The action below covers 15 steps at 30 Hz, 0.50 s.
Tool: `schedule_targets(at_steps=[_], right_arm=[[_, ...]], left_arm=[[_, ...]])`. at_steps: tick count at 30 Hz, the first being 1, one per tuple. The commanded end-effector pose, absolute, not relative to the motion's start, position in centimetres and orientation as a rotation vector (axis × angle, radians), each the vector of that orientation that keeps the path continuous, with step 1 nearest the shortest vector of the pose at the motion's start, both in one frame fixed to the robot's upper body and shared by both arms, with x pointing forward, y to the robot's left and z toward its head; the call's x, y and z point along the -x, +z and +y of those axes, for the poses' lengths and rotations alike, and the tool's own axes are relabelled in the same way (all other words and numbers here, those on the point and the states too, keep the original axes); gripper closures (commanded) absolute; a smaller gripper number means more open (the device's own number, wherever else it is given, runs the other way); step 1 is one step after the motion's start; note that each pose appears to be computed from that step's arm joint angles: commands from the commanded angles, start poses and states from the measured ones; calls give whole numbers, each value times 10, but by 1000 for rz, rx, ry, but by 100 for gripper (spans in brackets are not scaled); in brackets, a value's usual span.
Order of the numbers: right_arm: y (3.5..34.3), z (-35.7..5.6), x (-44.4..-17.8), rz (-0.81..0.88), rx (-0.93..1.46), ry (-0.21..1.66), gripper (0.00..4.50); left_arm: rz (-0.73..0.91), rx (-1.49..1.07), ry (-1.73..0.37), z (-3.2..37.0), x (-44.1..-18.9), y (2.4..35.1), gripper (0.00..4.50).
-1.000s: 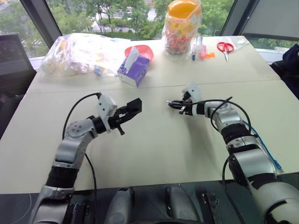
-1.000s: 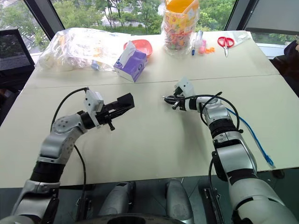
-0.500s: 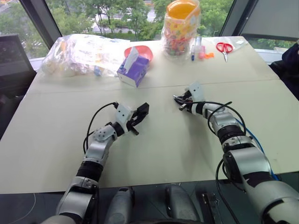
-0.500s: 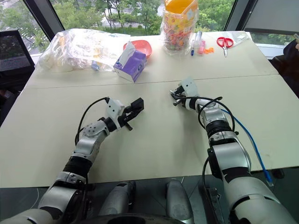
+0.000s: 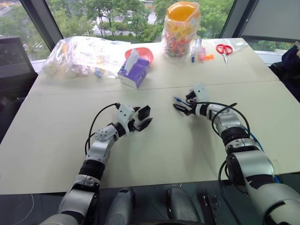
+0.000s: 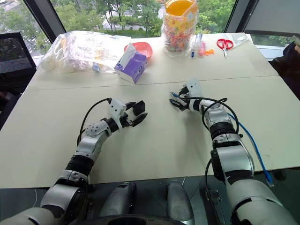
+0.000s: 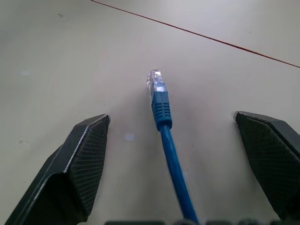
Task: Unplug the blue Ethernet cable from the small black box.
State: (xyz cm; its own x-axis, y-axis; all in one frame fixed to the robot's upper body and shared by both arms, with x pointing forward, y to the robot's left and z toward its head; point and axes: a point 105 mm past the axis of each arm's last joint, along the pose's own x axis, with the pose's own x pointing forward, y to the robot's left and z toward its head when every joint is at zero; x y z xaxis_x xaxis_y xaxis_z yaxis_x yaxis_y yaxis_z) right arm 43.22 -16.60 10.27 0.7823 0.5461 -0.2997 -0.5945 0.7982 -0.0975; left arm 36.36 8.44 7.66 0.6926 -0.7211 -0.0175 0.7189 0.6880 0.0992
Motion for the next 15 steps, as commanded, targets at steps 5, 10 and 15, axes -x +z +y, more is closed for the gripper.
schedule_targets(at_steps=[5,10,15], right_arm=[[155,-168,-413,152,67,798,0],[150,-176,-373,195,78,933,0],[135,-179,-340,263,27,1005,0]], left_arm=[[-19,-96,-798,113,-346,86,6],[-23,-132,-753,150,-324,107,6],[10,-140,-716,173,-306,119,6]])
